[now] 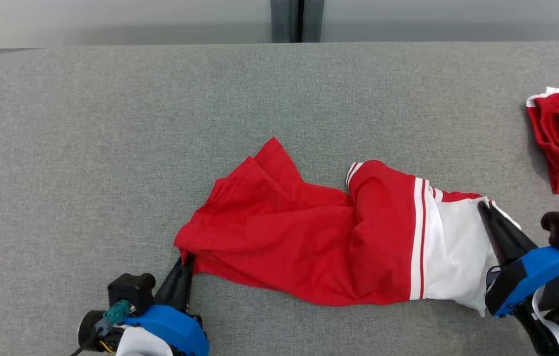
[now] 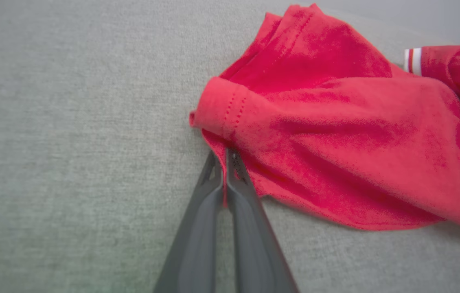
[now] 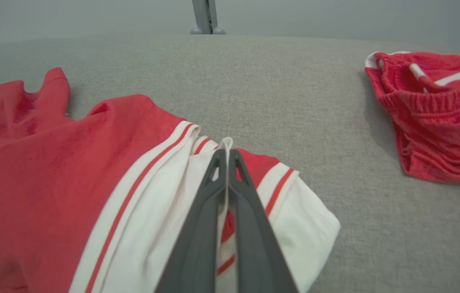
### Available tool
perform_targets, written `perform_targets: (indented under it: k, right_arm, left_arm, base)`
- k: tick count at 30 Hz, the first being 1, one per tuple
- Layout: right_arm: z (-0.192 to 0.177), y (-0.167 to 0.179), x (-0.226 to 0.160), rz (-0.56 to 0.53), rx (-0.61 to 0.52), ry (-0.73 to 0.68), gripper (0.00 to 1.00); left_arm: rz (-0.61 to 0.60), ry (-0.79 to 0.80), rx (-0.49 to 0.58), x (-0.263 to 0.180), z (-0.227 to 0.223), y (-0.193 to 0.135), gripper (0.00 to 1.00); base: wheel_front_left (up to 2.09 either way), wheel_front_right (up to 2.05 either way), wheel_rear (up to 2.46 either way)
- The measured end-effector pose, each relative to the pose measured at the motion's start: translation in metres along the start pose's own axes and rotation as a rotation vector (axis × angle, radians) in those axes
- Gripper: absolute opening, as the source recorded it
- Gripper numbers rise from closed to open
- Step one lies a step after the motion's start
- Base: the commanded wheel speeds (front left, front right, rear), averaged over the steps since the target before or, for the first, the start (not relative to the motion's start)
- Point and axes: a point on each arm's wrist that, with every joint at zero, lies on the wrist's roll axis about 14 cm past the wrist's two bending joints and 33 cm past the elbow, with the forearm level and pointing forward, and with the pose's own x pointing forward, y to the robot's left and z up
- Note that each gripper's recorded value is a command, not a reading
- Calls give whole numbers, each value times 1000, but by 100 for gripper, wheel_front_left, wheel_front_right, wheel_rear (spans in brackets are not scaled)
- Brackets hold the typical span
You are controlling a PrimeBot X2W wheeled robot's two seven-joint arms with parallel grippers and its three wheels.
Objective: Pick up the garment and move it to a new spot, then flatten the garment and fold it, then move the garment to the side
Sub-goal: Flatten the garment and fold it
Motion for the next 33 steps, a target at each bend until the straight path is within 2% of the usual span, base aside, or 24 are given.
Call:
perform_targets:
  k: [6,12,15,19,22,25,28,33]
  right_arm:
    - [63,-7,-21,-30,-21,-254,0]
    - [146,-12,-66,-76,-97,-567,0]
    - [204,-12,-103,-107,-157,-777,0]
    - [288,-5,-176,-149,-262,-1099,0]
    - [333,6,-228,-167,-330,-1278,0]
    - [356,11,-255,-171,-353,-1355,0]
    - [371,9,-266,-172,-361,-1382,0]
    - [382,1,-233,-131,-321,-1304,0]
  left_arm:
    - [24,-255,80,-9,73,6,0]
    - [-2,-614,219,-46,188,-15,0]
    - [-26,-806,300,-79,248,-33,0]
    - [-70,-1080,424,-137,327,-66,0]
    - [-98,-1249,507,-182,370,-90,0]
    - [-125,-1340,542,-209,395,-108,0]
    - [-149,-1357,554,-215,407,-118,0]
    - [-173,-1277,502,-183,411,-115,0]
  base:
    - [0,0,0]
    - [0,0,0]
    - [0,0,0]
    - [0,0,0]
    - [0,0,0]
    - [0,0,0]
    - [0,0,0]
    - [0,0,0]
